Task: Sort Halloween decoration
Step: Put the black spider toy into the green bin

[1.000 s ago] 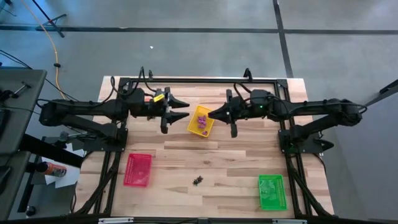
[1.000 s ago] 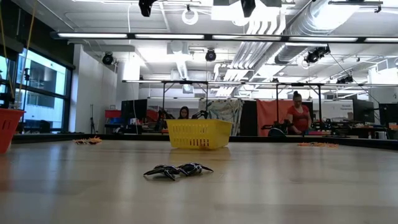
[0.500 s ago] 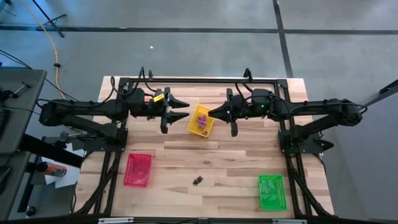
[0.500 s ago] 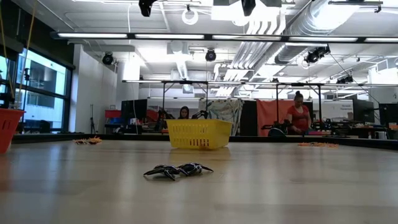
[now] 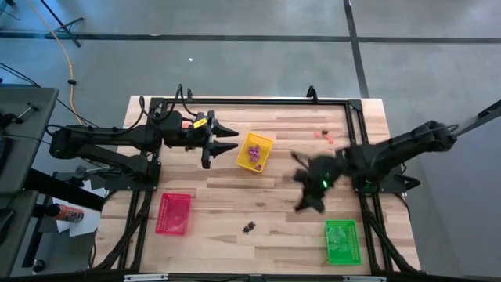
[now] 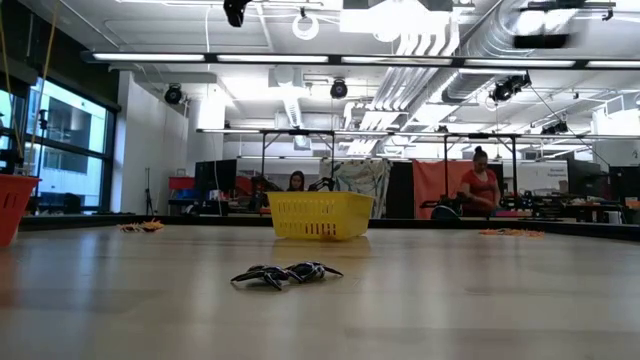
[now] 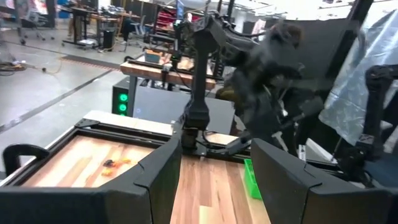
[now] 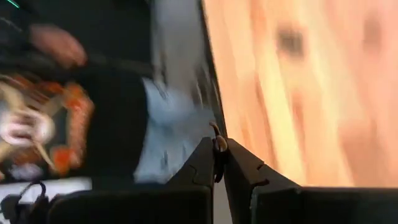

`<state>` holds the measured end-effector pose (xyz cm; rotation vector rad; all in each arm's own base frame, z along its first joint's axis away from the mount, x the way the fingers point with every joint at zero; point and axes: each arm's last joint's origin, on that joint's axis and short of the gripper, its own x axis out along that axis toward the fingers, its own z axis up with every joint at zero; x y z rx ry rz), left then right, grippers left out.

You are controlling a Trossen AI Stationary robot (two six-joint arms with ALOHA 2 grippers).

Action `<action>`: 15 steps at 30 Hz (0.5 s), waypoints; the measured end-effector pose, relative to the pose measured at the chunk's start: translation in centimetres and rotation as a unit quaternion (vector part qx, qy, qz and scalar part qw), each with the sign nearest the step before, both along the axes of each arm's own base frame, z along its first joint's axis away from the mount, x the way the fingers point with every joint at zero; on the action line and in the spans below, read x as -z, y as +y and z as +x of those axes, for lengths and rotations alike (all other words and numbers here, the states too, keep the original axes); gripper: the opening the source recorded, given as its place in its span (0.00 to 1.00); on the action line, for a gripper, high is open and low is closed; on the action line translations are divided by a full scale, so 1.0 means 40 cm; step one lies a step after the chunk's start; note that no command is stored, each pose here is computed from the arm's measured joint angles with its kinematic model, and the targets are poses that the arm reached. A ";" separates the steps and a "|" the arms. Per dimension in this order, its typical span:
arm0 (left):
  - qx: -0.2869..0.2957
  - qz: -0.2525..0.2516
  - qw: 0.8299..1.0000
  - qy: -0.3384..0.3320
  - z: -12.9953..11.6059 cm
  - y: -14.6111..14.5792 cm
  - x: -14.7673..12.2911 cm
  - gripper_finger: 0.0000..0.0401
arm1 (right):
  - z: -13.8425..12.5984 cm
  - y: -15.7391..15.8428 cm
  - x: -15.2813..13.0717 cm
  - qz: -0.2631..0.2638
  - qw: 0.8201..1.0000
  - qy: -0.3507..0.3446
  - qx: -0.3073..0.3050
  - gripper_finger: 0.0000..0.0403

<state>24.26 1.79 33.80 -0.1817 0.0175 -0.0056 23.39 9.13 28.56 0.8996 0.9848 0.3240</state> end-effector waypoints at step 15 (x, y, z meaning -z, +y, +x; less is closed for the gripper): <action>0.006 0.000 1.000 0.000 0.000 -0.001 0.000 0.45 | -0.240 0.241 0.151 0.084 0.917 0.352 0.169 0.02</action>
